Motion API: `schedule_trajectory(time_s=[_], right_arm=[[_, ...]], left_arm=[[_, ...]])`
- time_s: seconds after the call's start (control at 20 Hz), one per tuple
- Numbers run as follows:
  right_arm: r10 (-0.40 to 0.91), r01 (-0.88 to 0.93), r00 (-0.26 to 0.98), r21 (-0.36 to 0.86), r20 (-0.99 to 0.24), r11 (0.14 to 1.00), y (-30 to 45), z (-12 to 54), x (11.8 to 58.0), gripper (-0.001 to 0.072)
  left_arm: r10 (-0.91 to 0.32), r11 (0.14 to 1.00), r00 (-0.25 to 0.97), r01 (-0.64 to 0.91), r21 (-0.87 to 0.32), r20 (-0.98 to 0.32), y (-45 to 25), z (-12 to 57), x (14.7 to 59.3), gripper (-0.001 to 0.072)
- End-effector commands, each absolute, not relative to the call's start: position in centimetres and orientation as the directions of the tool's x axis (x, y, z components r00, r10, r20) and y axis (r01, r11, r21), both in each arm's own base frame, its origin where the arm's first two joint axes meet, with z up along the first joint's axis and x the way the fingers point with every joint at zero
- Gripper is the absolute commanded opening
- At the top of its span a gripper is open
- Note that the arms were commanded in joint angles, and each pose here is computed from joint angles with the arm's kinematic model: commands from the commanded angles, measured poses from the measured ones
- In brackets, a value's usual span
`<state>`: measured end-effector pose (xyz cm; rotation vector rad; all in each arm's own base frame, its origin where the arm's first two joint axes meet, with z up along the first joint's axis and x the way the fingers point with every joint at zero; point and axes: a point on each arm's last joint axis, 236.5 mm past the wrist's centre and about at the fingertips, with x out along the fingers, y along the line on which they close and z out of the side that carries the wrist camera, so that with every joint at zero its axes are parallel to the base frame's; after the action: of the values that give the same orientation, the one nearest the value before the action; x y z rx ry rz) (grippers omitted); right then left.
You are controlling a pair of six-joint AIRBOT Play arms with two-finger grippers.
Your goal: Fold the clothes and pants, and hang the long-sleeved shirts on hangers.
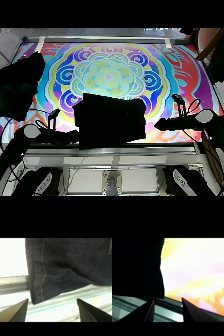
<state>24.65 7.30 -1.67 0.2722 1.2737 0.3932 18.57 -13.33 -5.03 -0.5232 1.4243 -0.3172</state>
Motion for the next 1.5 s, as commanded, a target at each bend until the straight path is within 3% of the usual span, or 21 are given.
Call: schedule_trajectory(time_s=[0.0, 0.15, 0.6, 0.7, 1.0, 1.25, 1.45], right_arm=[[0.463, -0.132, 0.278, 0.444, -0.842, 0.886, 8.0, -1.2, 25.1, 0.0371], [0.457, -0.138, 0.290, 0.436, -0.841, 0.889, 7.9, -1.2, 25.3, 0.0370], [0.454, -0.185, 0.294, 0.416, -0.841, 0.890, 7.8, -1.2, 25.4, 0.0370], [0.449, -0.186, 0.307, 0.410, -0.839, 0.893, 7.7, -1.2, 25.7, 0.0370], [0.446, -0.185, 0.313, 0.407, -0.838, 0.894, 7.6, -1.2, 25.9, 0.0370], [0.446, -0.185, 0.313, 0.407, -0.839, 0.895, 7.6, -1.2, 25.9, 0.0370], [0.444, -0.185, 0.313, 0.404, -0.840, 0.896, 7.6, -1.2, 25.9, 0.0370]], left_arm=[[-0.535, 0.780, 0.137, -0.297, -0.550, -0.833, -14.0, -6.1, 18.8, 0.0708], [-0.568, 0.737, 0.083, -0.392, -0.551, -0.819, -15.1, -6.6, 18.2, 0.0709], [-0.550, 0.606, 0.072, -0.650, -0.458, -0.832, -15.6, -7.9, 18.6, 0.0689], [-0.551, 0.599, 0.038, -0.677, -0.427, -0.834, -15.7, -8.6, 18.2, 0.0652], [-0.532, 0.625, -0.066, -0.704, -0.339, -0.844, -16.0, -11.0, 16.8, 0.0652], [-0.544, 0.513, 0.059, -0.766, -0.387, -0.837, -16.3, -10.9, 19.9, 0.0651], [-0.555, 0.517, 0.079, -0.747, -0.418, -0.828, -16.5, -10.3, 20.4, 0.0651]])
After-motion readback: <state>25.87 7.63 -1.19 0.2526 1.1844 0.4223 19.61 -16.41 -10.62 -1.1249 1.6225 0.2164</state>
